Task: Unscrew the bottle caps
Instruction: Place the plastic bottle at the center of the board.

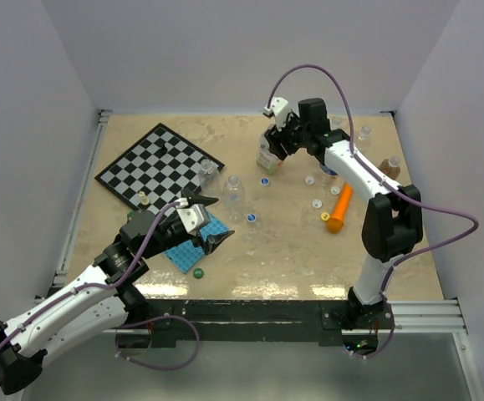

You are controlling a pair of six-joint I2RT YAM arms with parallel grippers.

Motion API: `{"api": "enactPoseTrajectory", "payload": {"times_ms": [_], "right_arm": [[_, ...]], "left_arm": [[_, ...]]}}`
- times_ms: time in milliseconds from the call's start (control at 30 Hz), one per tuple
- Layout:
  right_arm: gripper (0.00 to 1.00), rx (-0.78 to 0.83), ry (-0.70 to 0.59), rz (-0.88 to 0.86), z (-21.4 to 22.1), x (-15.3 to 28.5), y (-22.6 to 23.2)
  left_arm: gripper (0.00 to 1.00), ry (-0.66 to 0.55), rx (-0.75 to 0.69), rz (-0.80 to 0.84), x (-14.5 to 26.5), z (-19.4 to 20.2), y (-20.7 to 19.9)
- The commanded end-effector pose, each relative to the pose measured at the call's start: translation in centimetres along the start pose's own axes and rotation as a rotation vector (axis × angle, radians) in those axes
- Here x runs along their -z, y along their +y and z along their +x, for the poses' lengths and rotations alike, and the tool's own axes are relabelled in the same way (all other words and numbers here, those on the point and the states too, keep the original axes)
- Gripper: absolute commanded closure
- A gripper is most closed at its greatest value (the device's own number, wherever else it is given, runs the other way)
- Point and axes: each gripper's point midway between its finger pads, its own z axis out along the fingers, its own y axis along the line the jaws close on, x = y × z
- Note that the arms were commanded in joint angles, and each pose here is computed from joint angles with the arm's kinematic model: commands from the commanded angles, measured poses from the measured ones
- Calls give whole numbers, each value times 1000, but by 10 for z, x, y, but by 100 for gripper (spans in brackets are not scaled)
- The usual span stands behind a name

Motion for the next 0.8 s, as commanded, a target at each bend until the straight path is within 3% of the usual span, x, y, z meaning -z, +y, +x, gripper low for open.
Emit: {"api": "enactPoseTrajectory", "payload": {"times_ms": [0,467,767], "right_arm": [[74,-25,-15,27,-14,7,-11],[70,-41,49,3,2,-3,-9],[62,-50,56,-13,4,-6,-9]], "left_arm": [[7,-50,-18,-9,0,-21,5],[7,-49,-18,-4,0,-21,5],[7,-49,-18,-2,0,-21,5]]}}
